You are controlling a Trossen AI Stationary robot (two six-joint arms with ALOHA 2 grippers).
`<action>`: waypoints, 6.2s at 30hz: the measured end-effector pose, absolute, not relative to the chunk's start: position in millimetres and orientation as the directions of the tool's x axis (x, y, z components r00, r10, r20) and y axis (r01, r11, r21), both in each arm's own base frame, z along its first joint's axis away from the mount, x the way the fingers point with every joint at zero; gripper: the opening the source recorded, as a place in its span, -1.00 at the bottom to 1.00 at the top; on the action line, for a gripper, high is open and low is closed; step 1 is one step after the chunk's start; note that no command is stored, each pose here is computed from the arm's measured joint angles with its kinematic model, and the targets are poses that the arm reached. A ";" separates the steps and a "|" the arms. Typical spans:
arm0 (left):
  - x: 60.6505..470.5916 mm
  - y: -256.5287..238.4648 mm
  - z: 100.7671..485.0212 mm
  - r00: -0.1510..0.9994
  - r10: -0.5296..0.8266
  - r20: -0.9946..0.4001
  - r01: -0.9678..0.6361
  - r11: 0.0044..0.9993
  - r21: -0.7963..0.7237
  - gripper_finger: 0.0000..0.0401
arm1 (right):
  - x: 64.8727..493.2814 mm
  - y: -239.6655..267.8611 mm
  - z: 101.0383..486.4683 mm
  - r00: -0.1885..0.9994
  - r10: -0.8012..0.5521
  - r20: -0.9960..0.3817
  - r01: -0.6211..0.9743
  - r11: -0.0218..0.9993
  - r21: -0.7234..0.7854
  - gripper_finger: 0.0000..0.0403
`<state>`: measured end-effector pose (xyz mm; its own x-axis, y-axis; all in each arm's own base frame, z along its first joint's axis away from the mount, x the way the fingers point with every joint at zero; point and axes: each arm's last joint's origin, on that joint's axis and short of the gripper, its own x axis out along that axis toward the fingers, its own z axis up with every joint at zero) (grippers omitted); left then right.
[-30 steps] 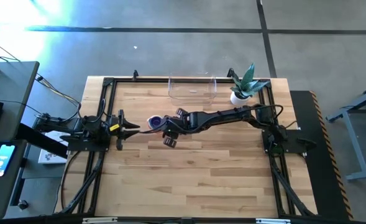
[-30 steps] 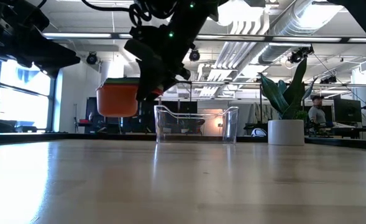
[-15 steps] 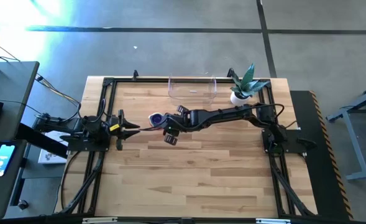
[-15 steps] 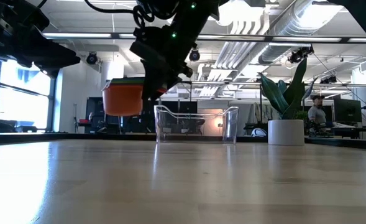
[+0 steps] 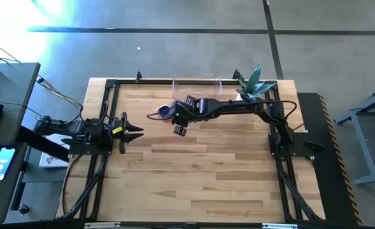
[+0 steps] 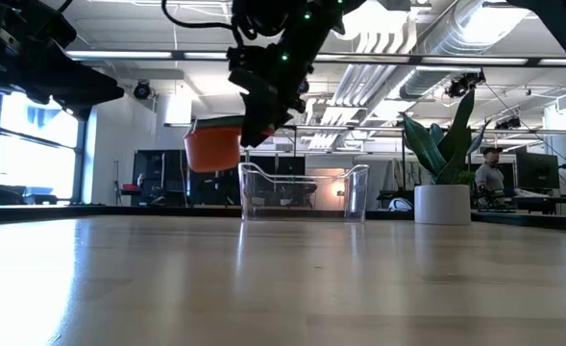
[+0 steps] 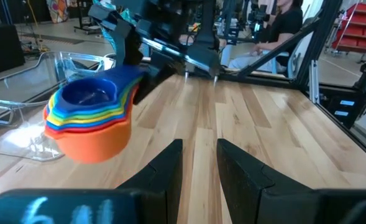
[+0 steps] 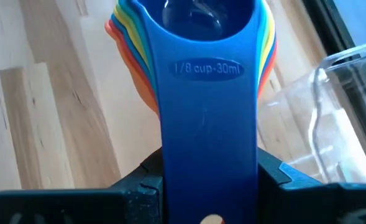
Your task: Nest measuring cups in basket
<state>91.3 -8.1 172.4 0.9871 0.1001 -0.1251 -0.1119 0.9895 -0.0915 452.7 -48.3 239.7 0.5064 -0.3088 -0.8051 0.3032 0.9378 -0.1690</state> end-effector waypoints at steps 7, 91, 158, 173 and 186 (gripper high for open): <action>91.3 -8.1 172.5 0.987 0.100 -0.124 -0.112 0.989 -0.092 -0.55 | 419.7 -61.3 243.6 0.580 -0.310 -0.753 0.339 0.933 -0.122 -0.41; 91.4 -8.1 172.2 0.987 0.100 -0.126 -0.112 0.989 -0.091 -0.55 | 335.0 -165.8 296.1 0.748 -0.270 -0.606 0.375 0.926 0.049 0.29; 91.5 -8.1 172.3 0.987 0.100 -0.127 -0.112 0.989 -0.091 -0.55 | 113.7 0.5 156.0 0.986 -0.101 -0.134 0.113 0.990 0.085 0.29; 91.5 -8.1 172.2 0.987 0.100 -0.127 -0.112 0.990 -0.091 -0.55 | 113.3 0.5 153.3 0.982 -0.100 -0.162 0.114 0.990 0.080 0.29; 91.5 -8.1 172.2 0.987 0.100 -0.127 -0.112 0.989 -0.091 -0.55 | 113.3 0.5 153.3 0.982 -0.100 -0.162 0.114 0.990 0.080 0.29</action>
